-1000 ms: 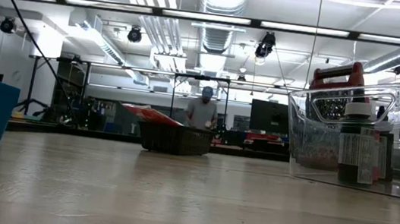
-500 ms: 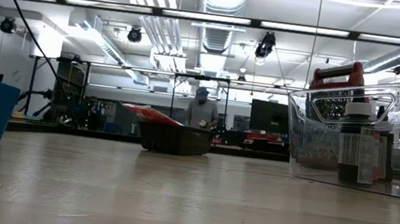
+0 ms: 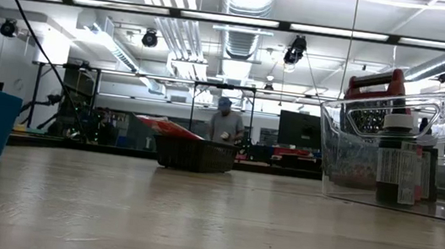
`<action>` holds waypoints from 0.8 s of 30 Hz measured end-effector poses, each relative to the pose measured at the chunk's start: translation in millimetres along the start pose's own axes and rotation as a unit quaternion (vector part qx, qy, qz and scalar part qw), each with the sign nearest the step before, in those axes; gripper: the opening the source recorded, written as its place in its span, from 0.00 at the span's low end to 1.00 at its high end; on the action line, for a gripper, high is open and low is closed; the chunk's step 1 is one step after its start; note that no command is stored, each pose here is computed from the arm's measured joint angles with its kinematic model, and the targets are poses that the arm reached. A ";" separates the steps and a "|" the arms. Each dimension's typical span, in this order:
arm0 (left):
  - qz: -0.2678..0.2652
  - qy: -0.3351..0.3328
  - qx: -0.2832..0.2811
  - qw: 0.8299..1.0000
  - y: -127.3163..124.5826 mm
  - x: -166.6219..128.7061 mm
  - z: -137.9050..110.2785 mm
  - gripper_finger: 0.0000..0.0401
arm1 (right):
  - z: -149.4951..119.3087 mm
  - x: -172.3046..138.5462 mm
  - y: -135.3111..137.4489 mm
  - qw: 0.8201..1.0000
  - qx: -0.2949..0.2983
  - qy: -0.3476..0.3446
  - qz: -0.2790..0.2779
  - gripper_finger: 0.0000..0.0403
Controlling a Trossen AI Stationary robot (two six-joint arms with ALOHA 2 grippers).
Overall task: Pick & Place Food Item
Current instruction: Put the yellow donut into the blue bin
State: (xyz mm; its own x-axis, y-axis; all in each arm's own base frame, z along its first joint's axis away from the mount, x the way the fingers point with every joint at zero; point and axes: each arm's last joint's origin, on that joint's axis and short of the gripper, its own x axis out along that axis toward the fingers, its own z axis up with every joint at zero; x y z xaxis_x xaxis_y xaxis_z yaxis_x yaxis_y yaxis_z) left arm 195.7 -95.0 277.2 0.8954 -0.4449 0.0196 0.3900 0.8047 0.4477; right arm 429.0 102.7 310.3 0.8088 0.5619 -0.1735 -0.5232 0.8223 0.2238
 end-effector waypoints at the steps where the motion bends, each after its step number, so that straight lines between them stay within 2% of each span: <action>1: 0.000 0.000 0.000 1.000 0.0 0.0 -0.1 0.61 | -0.1 0.1 0.1 1.000 0.000 0.000 0.000 0.17; 10: 0.000 0.023 -0.009 1.000 -0.3 7.1 -9.6 0.61 | -0.1 0.1 0.1 1.000 0.000 -0.001 0.000 0.17; 20: 0.005 0.015 -0.012 1.000 1.4 5.0 -6.9 0.60 | -0.6 0.2 0.4 1.000 0.000 0.001 0.001 0.17; 24: 0.005 0.015 -0.012 1.000 1.4 5.0 -6.8 0.56 | -0.8 0.2 0.3 1.000 0.000 0.001 0.001 0.17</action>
State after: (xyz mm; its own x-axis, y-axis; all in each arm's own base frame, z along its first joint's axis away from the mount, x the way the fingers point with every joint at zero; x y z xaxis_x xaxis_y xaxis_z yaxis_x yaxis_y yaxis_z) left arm 202.1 -93.4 271.8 0.9048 -0.4257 -0.0036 0.3864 0.8177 0.4266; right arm 428.8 103.2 309.6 0.8076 0.5631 -0.1751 -0.5240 0.8215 0.2248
